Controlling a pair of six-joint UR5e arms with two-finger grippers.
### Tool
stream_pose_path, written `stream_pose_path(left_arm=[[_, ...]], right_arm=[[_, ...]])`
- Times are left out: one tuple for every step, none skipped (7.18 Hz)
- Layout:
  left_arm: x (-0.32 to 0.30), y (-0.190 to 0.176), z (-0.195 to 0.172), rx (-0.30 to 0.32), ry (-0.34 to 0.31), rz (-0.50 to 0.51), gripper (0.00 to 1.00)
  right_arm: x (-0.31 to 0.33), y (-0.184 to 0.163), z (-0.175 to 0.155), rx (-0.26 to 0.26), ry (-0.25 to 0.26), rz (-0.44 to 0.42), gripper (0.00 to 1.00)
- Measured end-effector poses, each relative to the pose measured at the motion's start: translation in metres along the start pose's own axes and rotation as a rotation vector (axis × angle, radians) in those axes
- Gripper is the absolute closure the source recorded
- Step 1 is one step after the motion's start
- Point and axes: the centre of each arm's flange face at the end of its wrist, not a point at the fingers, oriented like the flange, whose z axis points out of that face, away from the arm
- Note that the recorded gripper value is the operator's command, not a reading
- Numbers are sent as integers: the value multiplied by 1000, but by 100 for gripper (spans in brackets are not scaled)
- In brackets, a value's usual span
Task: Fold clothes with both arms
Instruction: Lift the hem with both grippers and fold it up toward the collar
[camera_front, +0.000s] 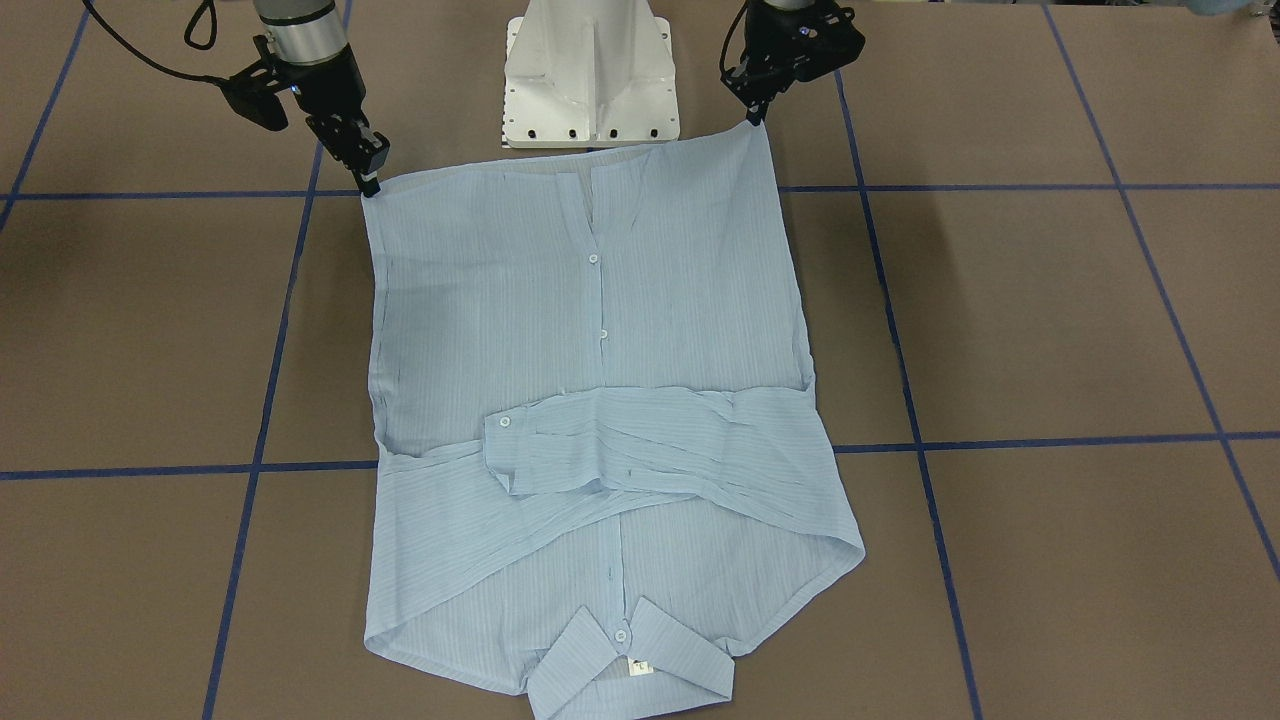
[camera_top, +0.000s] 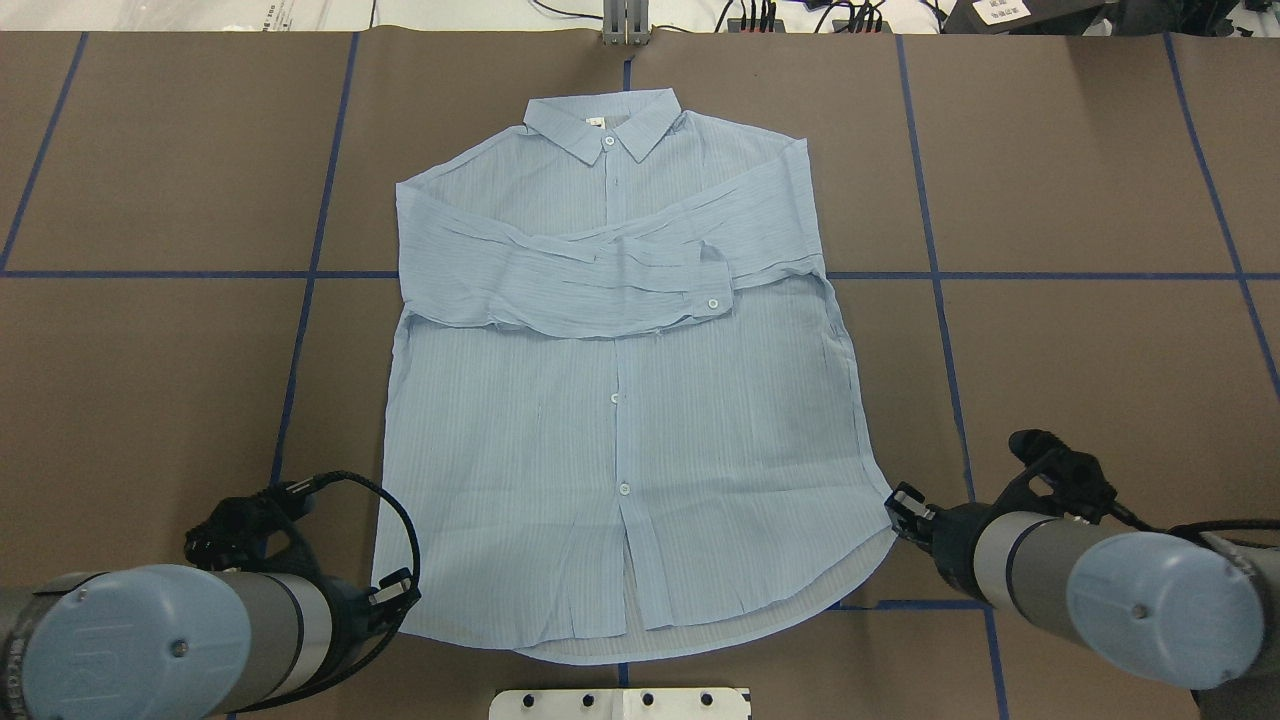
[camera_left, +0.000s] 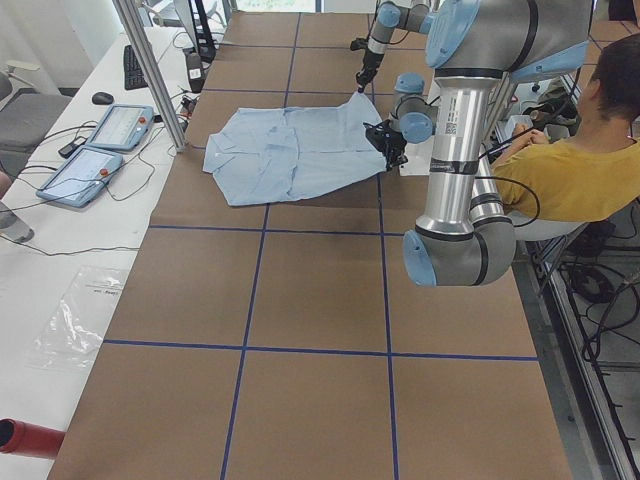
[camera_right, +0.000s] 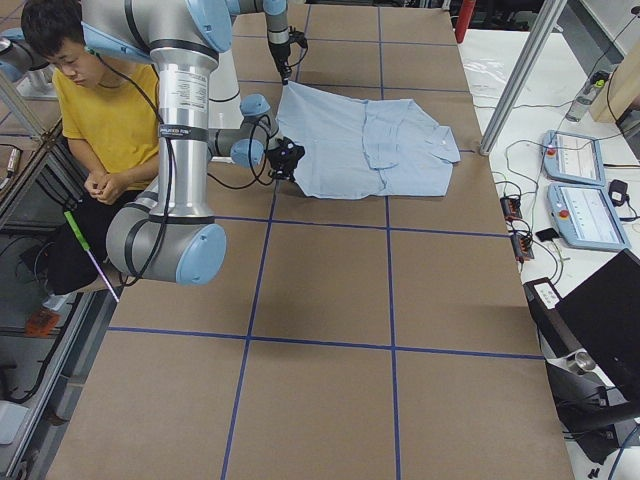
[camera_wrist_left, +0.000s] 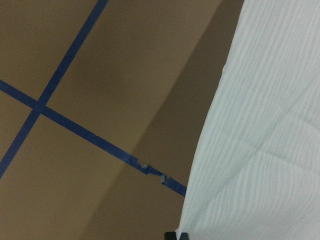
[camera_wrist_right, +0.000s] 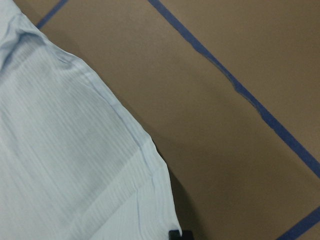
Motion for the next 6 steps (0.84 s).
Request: stream_pose_path(left_arm=[[18,-18,-25,5,61,-34,100],[38,-46,-50,23,126,-66,100],[55,-80,-75,61,181,-58,100],[66,-117,-97,117,220,-42,100],[72,-154,-103,166,221,-37,100],[79,-189,-93,204,195,-26,100]], right_arm=[[-17,-19,-29,-7,-20,38,100],[-32,-38,-47,-8,-38,50,100],[-45,-55,-55,7,-55,26,100],[-64,-71,-55,35,-73,-2,100],[-94,-85,-48,67,-71,-20,100],[-127,-96,-37,94,-44,-41,100]])
